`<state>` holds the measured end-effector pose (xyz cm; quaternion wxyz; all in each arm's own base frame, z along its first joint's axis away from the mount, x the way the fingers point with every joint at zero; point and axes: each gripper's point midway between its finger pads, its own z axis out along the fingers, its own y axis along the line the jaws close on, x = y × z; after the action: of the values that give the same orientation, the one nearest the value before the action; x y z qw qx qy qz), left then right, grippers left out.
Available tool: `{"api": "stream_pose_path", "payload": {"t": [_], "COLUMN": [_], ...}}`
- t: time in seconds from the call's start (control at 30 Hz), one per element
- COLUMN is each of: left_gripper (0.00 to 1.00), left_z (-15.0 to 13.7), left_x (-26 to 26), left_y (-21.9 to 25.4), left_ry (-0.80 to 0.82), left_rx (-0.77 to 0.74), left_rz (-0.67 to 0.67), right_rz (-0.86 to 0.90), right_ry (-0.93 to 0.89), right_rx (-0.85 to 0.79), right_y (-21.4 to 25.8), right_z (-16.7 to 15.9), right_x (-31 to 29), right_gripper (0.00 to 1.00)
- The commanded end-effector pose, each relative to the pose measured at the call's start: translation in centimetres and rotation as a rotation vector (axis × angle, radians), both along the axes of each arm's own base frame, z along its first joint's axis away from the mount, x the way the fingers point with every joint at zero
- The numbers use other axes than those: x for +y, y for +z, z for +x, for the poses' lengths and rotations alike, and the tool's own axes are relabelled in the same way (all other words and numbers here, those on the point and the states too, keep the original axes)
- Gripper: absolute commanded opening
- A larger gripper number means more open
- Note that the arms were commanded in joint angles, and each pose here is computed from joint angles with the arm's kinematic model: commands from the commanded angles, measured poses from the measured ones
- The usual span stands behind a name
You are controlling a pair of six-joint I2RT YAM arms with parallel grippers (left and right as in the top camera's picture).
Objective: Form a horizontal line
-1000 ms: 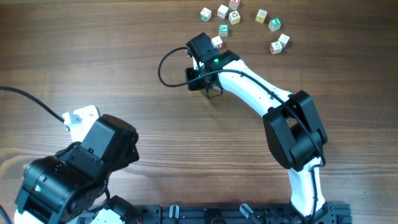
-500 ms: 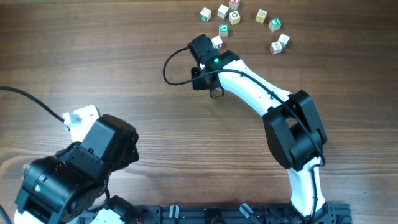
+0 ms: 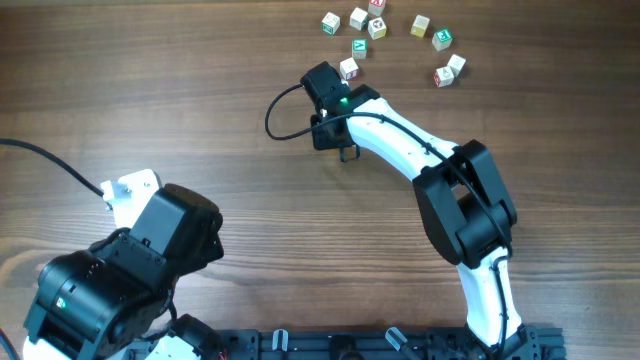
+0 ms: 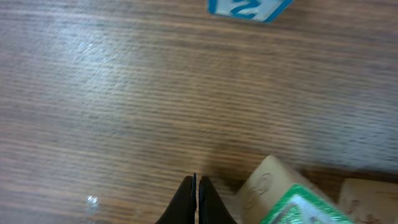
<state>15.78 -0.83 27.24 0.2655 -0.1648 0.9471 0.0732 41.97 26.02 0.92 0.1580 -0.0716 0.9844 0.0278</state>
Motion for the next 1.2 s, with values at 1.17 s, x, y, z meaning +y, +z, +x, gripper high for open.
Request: {"api": "stream_pose_path", "payload": {"t": [1.17], "left_gripper": [1.00], "left_z": [-0.1], "left_x": [0.0], "left_y": [0.1], "left_ry": [0.002], "left_rx": [-0.005], "left_rz": [-0.005], "right_rz": [-0.112], "right_ry": [-0.031], "right_rx": [-0.040], "right_y": [-0.6], "right_z": [0.7], "right_x": [-2.0], "right_gripper": [0.05]}}
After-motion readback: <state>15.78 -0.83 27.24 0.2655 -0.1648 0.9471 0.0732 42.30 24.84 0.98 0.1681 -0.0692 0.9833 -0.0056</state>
